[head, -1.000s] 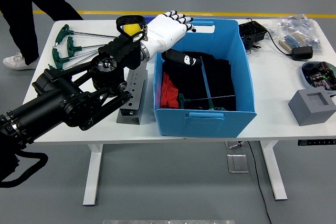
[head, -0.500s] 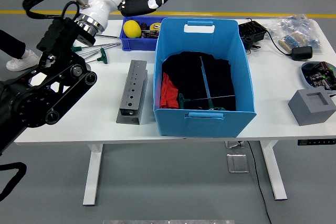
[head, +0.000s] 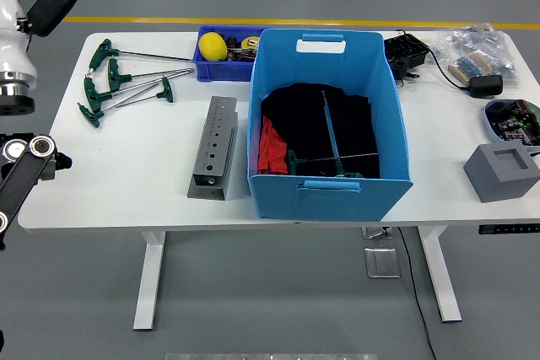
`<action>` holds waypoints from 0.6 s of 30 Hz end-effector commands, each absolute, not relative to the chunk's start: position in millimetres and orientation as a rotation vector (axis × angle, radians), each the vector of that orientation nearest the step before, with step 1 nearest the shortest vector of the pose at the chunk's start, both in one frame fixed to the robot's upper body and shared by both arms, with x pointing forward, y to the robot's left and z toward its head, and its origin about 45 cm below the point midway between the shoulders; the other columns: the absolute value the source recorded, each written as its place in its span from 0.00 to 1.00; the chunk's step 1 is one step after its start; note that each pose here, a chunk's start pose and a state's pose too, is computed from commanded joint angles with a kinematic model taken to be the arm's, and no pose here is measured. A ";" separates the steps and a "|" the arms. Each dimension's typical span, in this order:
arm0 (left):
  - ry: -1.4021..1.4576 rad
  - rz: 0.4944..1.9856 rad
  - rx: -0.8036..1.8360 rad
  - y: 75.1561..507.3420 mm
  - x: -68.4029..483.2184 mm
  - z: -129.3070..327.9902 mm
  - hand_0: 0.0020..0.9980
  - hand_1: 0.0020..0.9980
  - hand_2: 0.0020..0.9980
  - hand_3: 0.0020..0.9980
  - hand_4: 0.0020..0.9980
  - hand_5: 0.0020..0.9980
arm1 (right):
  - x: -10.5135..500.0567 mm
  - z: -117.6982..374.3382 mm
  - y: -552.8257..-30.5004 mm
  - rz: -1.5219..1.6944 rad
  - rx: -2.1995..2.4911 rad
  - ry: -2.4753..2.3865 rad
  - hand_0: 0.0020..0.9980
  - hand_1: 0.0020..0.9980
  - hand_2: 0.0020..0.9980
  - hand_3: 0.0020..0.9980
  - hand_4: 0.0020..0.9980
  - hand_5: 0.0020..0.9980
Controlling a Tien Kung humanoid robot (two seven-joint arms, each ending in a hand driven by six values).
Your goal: Lift tool from toolbox,place it in box,lift tool from toolbox,place it in box
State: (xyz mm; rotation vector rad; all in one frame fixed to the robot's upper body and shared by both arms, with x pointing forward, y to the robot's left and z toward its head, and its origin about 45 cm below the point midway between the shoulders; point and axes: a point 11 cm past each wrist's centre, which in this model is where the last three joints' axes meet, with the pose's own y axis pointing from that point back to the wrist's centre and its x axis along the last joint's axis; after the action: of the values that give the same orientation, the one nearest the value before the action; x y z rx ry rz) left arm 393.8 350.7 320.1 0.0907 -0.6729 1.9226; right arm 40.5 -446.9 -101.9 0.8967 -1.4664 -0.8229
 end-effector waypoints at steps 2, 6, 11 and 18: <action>-0.611 1.945 0.078 358.0 388.2 310.1 0.19 0.16 0.28 0.51 0.76 0.52 | 40.7 -102.2 -446.1 -0.822 0.899 -1.464 0.68 0.65 0.73 0.57 0.84 0.64; -0.561 1.956 0.081 363.7 382.4 298.5 0.19 0.16 0.27 0.51 0.72 0.47 | 39.2 -103.3 -443.9 -0.827 0.903 -1.458 0.68 0.65 0.73 0.57 0.83 0.64; -0.487 1.968 0.074 368.2 377.2 284.2 0.18 0.15 0.27 0.52 0.72 0.49 | 36.4 -103.9 -443.1 -0.833 0.900 -1.457 0.68 0.65 0.73 0.57 0.83 0.64; -0.332 2.005 0.005 379.2 370.5 267.0 0.19 0.16 0.29 0.54 0.72 0.49 | 33.8 -104.5 -442.2 -0.838 0.896 -1.456 0.67 0.65 0.72 0.57 0.83 0.64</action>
State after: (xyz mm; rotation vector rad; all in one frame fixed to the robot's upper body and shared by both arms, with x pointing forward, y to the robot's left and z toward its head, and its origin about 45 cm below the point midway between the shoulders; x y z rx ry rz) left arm 370.5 379.2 267.0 0.0051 -0.3325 2.0052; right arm 33.8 -442.2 -104.5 0.8962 -1.4557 -0.8376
